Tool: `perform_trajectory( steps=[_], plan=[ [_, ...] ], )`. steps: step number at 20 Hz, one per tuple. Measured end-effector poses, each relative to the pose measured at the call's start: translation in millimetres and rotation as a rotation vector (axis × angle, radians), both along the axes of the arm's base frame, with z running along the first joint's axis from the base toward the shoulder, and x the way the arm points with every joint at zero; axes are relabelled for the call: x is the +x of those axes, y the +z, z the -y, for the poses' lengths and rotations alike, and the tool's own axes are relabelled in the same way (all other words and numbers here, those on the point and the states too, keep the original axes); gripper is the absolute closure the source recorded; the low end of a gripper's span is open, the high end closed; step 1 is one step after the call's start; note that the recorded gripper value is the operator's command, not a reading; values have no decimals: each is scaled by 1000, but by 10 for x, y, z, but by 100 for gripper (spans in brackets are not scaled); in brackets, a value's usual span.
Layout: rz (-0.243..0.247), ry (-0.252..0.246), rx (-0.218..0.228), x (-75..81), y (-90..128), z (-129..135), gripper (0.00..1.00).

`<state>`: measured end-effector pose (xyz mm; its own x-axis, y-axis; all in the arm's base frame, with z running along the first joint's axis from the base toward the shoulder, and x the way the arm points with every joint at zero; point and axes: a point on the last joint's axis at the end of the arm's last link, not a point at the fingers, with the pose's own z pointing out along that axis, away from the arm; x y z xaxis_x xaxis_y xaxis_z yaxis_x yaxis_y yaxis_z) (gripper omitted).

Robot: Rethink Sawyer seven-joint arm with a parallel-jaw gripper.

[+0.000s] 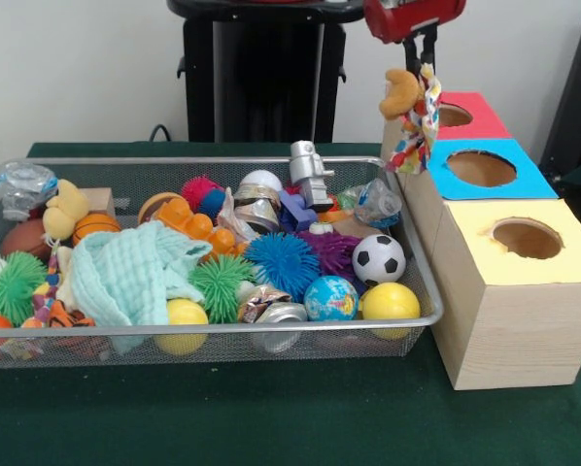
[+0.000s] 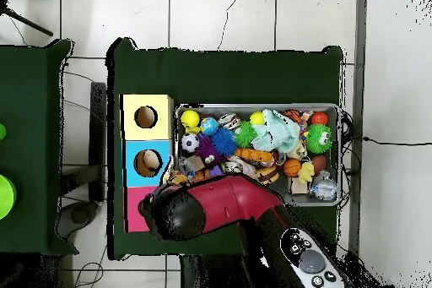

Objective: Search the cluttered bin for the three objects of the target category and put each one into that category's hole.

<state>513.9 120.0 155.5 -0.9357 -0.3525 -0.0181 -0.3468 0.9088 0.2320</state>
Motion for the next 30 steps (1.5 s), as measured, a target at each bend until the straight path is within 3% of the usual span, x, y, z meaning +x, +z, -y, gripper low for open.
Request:
perform_trajectory(
  steps=[6, 14, 20, 27, 30],
  plan=[
    [0, 29, -3, 14, 107, -269, 100],
    [-18, 136, -35, 20, 317, -916, 100],
    [-41, 154, -34, 181, 530, -1234, 100],
    [2, 120, -21, 563, 702, -1252, 100],
    [26, 87, -4, 839, 734, -1201, 100]
  ],
)
